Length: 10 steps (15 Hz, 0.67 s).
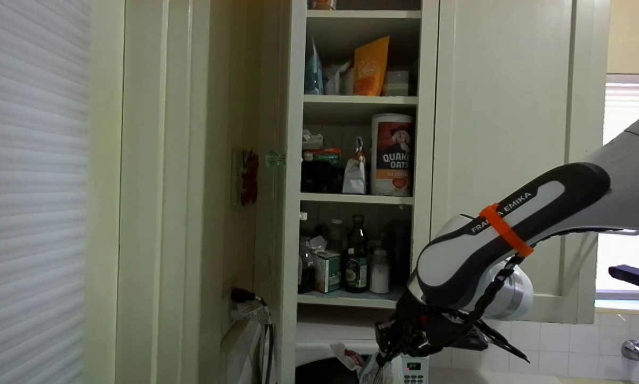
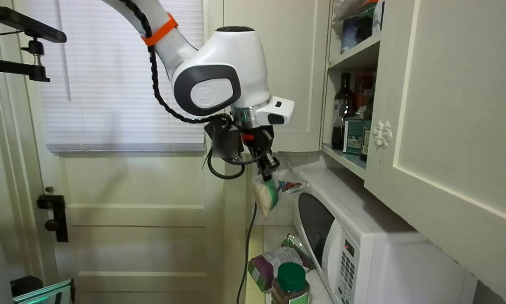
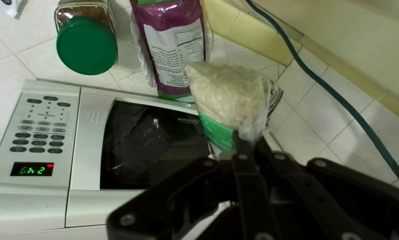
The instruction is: Remove the white and green packet from the second shelf from the top and place it on the counter.
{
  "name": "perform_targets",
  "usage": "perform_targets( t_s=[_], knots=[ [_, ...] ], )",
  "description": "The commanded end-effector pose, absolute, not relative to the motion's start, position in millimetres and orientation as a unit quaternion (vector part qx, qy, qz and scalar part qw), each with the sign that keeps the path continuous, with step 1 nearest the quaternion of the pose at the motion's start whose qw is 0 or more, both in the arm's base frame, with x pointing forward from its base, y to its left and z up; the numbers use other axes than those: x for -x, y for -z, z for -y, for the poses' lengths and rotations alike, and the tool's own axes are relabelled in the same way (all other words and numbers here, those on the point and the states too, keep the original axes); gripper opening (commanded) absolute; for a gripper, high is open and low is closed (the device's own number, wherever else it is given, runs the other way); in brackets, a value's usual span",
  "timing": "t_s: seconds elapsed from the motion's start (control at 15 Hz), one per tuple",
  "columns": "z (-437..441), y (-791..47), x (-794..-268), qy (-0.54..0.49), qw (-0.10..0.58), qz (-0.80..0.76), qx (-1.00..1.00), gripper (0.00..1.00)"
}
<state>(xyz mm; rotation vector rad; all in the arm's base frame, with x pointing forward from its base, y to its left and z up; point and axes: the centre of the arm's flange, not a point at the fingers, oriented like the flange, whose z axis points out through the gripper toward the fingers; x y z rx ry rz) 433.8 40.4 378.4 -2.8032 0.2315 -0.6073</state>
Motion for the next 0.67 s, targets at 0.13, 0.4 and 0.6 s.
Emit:
perform_targets(
  t_s=[0.13, 0.4, 0.6],
  knots=[
    [-53.8, -351.0, -439.0, 0.220, 0.125, -0.067, 0.965, 0.02],
    [-84.0, -310.3, -453.6, 0.268, 0.103, -0.035, 0.957, 0.02],
    [-100.2, -291.0, -463.1, 0.309, 0.086, -0.014, 0.947, 0.02]
  ],
)
